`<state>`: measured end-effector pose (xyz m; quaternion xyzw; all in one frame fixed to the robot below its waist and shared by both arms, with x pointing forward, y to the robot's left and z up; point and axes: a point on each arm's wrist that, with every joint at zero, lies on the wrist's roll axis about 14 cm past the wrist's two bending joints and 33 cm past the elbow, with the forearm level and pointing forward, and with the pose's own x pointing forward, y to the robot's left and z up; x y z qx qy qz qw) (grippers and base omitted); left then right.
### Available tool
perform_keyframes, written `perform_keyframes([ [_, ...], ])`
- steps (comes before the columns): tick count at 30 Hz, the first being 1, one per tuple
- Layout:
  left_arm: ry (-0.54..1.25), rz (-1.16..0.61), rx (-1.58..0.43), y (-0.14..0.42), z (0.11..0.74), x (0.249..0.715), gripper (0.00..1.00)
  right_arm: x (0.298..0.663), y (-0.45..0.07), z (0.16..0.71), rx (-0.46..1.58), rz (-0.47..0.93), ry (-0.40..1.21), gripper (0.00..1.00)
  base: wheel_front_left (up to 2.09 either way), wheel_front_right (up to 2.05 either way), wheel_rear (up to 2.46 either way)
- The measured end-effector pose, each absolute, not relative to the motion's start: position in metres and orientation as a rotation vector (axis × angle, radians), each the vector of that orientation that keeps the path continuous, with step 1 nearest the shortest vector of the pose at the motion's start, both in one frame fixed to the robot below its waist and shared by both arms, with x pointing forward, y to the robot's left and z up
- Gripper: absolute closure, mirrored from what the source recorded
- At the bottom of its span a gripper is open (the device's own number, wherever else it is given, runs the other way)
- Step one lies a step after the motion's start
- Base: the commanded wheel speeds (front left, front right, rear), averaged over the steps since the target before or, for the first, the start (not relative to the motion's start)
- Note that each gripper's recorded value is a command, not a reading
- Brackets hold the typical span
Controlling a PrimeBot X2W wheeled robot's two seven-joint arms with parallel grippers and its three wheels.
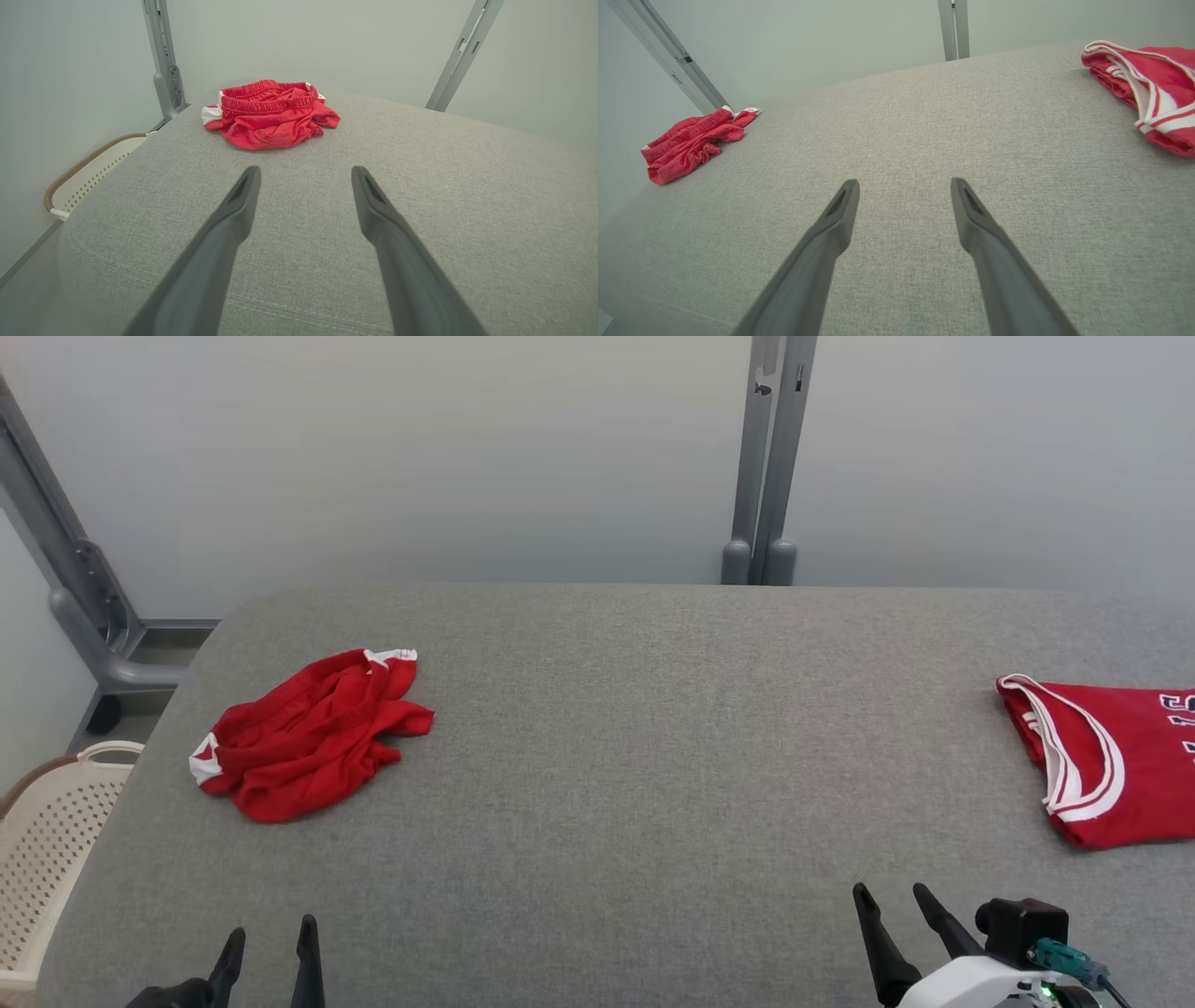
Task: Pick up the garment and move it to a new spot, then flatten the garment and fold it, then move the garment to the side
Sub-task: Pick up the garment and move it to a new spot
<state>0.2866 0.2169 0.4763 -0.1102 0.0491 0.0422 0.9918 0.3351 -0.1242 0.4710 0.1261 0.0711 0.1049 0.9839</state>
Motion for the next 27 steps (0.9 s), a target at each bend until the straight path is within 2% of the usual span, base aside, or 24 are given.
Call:
perform_keyframes([
  [11, 0.102, 0.181, -0.207, 0.247, 0.475, 0.262, 0.00, 0.342, -0.084, 0.467, 0.275, 0.327, 0.174, 0.00, 0.00, 0.00, 0.00],
  [27, 0.117, 0.395, -0.231, 0.295, 0.466, 0.203, 0.00, 0.351, -0.014, 0.461, 0.248, 0.531, 0.216, 0.00, 0.00, 0.00, 0.00],
])
